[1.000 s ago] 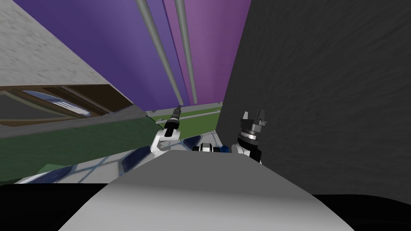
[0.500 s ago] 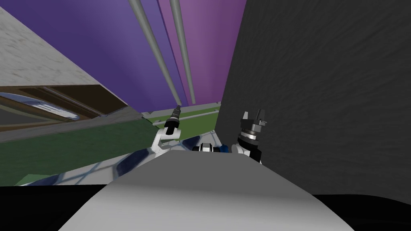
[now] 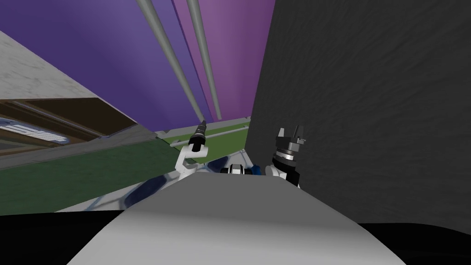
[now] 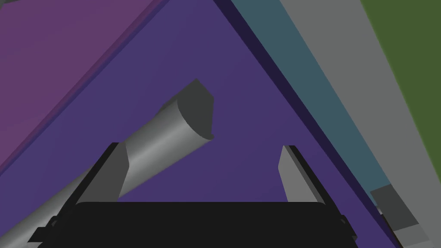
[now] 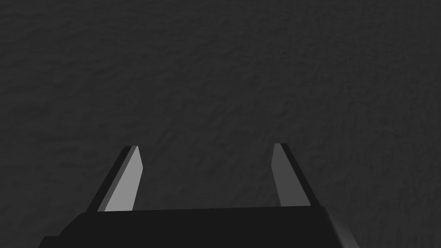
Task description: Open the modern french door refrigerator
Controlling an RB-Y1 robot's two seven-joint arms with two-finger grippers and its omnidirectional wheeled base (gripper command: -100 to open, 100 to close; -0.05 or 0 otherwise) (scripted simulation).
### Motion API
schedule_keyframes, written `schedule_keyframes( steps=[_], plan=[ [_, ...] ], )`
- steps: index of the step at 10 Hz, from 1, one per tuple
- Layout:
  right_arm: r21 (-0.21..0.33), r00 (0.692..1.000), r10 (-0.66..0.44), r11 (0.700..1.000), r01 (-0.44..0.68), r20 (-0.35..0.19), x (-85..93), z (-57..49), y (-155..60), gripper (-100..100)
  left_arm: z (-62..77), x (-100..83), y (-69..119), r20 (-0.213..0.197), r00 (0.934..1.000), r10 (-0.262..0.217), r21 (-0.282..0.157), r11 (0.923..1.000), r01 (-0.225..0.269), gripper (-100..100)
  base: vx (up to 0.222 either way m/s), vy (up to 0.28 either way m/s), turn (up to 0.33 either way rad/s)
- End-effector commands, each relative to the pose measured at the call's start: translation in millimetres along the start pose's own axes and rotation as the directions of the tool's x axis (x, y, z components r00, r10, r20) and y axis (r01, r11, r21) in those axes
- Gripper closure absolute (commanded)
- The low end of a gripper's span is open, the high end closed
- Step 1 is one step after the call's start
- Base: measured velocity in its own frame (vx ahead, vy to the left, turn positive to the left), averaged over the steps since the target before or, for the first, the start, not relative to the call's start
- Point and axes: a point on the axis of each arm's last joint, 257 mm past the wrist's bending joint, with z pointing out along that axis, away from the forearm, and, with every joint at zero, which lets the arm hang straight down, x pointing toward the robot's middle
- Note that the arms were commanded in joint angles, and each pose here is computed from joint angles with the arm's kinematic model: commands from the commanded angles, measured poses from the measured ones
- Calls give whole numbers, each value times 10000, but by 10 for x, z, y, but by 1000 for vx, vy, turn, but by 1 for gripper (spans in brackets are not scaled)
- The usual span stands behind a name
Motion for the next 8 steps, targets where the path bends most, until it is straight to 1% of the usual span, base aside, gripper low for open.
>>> schedule_keyframes(
  steps=[1,2,3,4,6,8],
  plan=[
    [0,10000,0,10000,0,0,0,0,0,0,11,-37,57,118,9997,195,-401,9990,-190,-100,4,4,-54],
    [0,10000,0,10000,0,0,0,0,0,0,22,-73,85,224,9991,358,-656,9973,-343,-100,4,3,-85],
    [0,10000,0,10000,0,0,0,0,0,0,33,-114,92,337,9981,522,-818,9954,-493,-100,5,4,-141],
    [0,10000,1,10000,-1,0,0,0,0,0,31,-112,112,326,9981,521,-896,9948,-490,-100,4,5,-49],
    [0,10000,0,10000,0,0,0,0,0,0,43,-196,156,523,9950,849,-1315,9883,-774,-100,5,4,-97],
    [0,10000,0,10000,0,0,0,0,0,0,50,-284,186,703,9907,1166,-1641,9810,-1038,-100,6,6,-105]
  ],
)
